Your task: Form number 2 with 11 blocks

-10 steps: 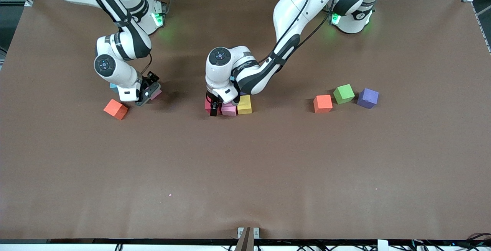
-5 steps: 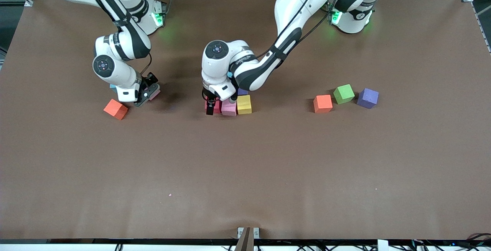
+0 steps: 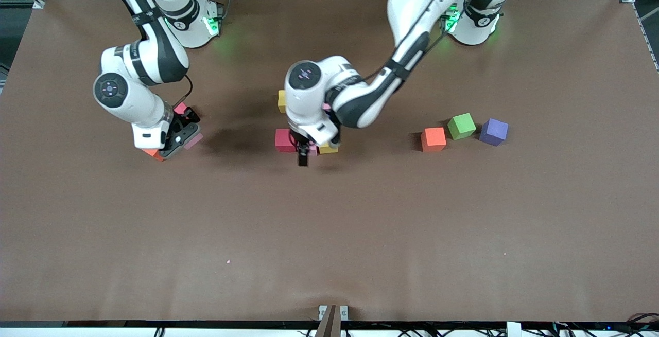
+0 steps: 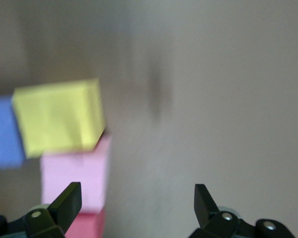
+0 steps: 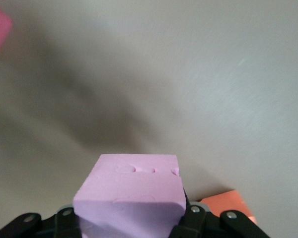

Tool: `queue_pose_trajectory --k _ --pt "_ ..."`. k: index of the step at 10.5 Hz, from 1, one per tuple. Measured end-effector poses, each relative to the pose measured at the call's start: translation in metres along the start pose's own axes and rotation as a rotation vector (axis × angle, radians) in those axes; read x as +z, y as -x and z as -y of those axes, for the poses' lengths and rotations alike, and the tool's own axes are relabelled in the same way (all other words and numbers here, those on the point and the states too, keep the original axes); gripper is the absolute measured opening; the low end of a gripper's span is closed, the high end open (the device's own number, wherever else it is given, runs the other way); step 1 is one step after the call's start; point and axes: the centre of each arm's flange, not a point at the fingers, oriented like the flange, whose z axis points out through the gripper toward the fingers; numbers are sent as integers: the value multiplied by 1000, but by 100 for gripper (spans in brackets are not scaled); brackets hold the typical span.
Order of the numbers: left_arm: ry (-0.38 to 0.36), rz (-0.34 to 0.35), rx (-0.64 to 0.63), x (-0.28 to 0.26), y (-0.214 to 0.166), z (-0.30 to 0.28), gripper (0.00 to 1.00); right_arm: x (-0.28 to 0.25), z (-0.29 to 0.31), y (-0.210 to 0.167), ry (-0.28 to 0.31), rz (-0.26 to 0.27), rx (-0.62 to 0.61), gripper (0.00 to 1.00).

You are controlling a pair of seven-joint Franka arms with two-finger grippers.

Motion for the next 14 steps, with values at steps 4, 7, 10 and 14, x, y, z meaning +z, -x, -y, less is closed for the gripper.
queue_pose_trajectory --k 4,7,10,14 --pt "-52 -42 10 -32 -139 -57 100 -39 55 -105 -25 -79 246 63" --pt "-138 -36 48 -43 -225 -46 100 -8 106 -168 -84 -112 463 63" --pt "-158 -44 57 -24 -290 -19 100 42 113 -192 -116 -158 600 63" --pt "-179 -78 46 -8 -327 14 100 81 144 -203 -86 -109 674 63"
